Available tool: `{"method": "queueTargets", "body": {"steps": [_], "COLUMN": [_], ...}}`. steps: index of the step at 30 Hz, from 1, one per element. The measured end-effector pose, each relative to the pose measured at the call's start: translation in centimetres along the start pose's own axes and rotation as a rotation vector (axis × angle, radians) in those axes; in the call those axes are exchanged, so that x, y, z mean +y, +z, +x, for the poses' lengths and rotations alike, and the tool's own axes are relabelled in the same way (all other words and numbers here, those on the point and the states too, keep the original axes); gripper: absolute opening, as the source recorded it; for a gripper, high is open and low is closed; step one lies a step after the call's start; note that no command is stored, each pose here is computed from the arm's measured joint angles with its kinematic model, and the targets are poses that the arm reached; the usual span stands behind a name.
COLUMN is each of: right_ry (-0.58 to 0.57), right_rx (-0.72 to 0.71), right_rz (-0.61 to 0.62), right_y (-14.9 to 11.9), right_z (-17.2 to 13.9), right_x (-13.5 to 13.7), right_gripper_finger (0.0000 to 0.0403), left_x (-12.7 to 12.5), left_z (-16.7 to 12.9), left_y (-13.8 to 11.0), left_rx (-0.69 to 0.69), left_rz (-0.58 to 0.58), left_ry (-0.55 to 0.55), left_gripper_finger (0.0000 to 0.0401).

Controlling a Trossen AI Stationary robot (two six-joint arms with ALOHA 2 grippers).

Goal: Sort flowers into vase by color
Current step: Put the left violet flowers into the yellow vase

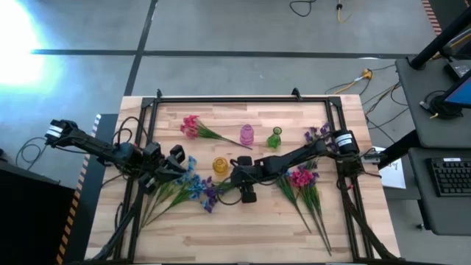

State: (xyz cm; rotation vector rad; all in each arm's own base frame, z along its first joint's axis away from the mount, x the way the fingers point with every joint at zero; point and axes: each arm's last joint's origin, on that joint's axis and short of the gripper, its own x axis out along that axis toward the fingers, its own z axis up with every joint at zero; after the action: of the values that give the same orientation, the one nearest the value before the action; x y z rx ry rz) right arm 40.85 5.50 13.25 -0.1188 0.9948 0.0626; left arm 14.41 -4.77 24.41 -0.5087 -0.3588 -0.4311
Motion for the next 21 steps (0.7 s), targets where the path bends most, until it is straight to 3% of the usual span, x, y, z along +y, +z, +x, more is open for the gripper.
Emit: {"method": "queueTargets", "body": {"steps": [13,21], "right_ry": [-0.013,-0.014], "right_rx": [0.006,0.005], "right_rz": [-0.044,-0.042], "right_y": [-0.11,-0.10], "right_z": [0.09,0.09], "right_x": [-0.99,-1.07], "right_gripper_finger": [0.0057,0.0022], "left_x": [0.17,0.14], "left_z": [-0.01,-0.01], "left_y": [0.11,0.19], "left_rx": [-0.032,-0.041], "left_rz": [0.003,0.000], "left_ry": [0.062,0.059], "left_gripper_finger": [0.0075,0.0075]}}
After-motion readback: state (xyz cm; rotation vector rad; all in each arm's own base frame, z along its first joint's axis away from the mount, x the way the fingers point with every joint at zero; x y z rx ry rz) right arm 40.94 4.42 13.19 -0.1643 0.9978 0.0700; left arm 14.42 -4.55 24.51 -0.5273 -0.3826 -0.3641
